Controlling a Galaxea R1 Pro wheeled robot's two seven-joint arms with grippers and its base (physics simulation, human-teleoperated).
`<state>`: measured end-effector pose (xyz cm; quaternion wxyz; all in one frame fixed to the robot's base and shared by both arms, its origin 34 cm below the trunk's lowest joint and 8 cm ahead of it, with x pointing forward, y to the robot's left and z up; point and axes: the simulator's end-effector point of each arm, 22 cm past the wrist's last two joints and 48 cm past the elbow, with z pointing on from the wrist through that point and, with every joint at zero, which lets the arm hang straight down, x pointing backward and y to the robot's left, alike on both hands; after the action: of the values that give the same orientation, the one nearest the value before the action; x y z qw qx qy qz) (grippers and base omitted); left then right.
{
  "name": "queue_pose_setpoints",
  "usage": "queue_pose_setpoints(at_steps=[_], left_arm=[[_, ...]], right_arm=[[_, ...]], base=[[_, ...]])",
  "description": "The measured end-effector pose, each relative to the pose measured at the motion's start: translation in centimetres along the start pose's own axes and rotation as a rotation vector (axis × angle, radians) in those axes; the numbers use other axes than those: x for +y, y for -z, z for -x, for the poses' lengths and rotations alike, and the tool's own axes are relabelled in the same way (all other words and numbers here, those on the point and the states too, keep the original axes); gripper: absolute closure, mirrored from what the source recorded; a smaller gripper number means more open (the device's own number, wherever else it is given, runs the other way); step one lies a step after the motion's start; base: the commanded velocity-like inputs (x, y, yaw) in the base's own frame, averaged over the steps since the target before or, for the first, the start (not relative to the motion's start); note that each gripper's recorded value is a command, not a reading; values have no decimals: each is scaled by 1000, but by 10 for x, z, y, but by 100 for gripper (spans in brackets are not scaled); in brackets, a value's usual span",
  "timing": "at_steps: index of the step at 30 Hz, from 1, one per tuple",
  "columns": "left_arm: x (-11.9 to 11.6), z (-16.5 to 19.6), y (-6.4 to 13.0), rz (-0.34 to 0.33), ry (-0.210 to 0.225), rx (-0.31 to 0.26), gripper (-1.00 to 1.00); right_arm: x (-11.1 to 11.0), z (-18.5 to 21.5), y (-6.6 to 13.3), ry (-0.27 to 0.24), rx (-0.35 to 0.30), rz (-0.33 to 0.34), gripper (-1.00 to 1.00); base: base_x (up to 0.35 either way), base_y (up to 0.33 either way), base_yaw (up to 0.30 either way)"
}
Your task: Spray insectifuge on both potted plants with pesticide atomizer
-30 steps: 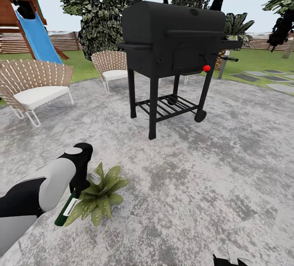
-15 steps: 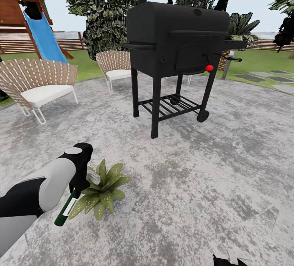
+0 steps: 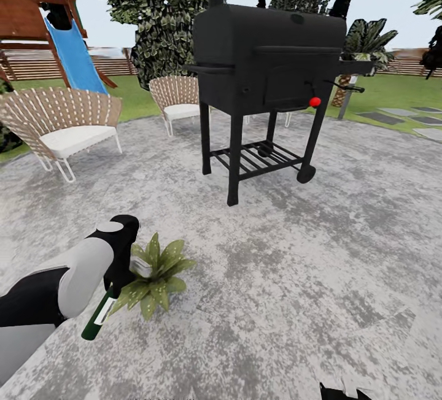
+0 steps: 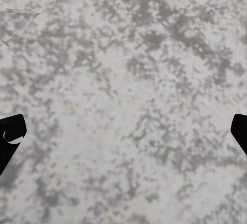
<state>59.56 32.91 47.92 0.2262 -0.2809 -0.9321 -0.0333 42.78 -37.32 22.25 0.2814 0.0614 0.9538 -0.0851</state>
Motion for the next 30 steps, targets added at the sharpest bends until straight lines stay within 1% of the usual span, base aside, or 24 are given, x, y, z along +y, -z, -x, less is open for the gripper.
queue_pose_setpoints(at_steps=[4, 11, 14, 21, 25, 29, 30], left_arm=[[0, 0, 0, 0, 0, -1, 100], [0, 1, 1, 0, 16, -3, 100], [0, 1, 1, 0, 17, -2, 100], [1, 0, 0, 1, 18, 0, 100], [8, -4, 0, 6, 35, -2, 100], [24, -1, 13, 44, 64, -46, 100], [32, -4, 16, 54, 78, -55, 100]], right_arm=[[0, 0, 0, 0, 0, 0, -100], [0, 0, 0, 0, 0, 0, -100], [0, 0, 0, 0, 0, 0, -100], [0, 0, 0, 0, 0, 0, -100], [0, 0, 0, 0, 0, 0, -100], [0, 0, 0, 0, 0, 0, -100], [0, 0, 0, 0, 0, 0, -100]], base=[[0, 0, 275], [0, -12, 277], [0, -183, 277], [-3, -289, 277], [-190, -209, 277], [-293, -107, 277], [-308, -85, 277]])
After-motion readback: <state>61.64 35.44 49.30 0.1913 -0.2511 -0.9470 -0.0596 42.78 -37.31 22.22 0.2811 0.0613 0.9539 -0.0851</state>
